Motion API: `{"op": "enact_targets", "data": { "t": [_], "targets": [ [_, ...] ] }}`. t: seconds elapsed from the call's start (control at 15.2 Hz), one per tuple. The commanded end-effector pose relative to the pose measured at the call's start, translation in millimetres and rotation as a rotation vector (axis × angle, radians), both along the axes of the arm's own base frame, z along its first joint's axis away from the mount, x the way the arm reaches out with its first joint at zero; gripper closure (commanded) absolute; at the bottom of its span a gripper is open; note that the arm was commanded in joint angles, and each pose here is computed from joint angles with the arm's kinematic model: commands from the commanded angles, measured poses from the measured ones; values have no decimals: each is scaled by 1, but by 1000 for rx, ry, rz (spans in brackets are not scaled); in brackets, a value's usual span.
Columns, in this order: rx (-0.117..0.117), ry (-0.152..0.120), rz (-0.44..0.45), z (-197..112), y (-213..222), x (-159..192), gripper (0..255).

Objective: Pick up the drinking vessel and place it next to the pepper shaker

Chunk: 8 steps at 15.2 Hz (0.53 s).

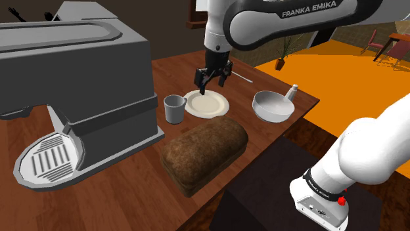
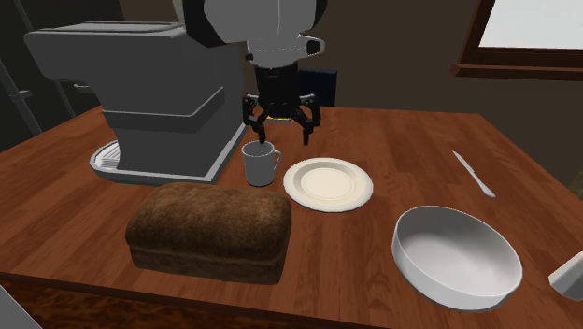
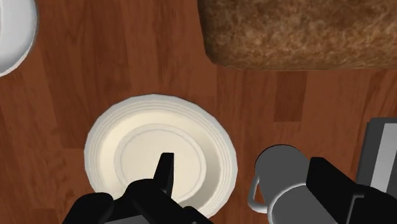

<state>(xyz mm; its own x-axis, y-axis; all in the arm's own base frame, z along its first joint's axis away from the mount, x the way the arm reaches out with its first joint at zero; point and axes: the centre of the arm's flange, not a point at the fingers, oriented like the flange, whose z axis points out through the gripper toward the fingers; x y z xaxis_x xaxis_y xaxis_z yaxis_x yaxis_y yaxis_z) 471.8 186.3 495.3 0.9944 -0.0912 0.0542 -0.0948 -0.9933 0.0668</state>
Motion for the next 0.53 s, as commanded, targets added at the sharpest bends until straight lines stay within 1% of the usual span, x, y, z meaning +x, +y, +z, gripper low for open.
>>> {"op": "enact_targets", "data": {
  "t": [0.0,0.46],
  "targets": [
    [2,4,-1,-10,16,17,0],
    [5,18,-2,-49,78,75,0]
  ]
}}
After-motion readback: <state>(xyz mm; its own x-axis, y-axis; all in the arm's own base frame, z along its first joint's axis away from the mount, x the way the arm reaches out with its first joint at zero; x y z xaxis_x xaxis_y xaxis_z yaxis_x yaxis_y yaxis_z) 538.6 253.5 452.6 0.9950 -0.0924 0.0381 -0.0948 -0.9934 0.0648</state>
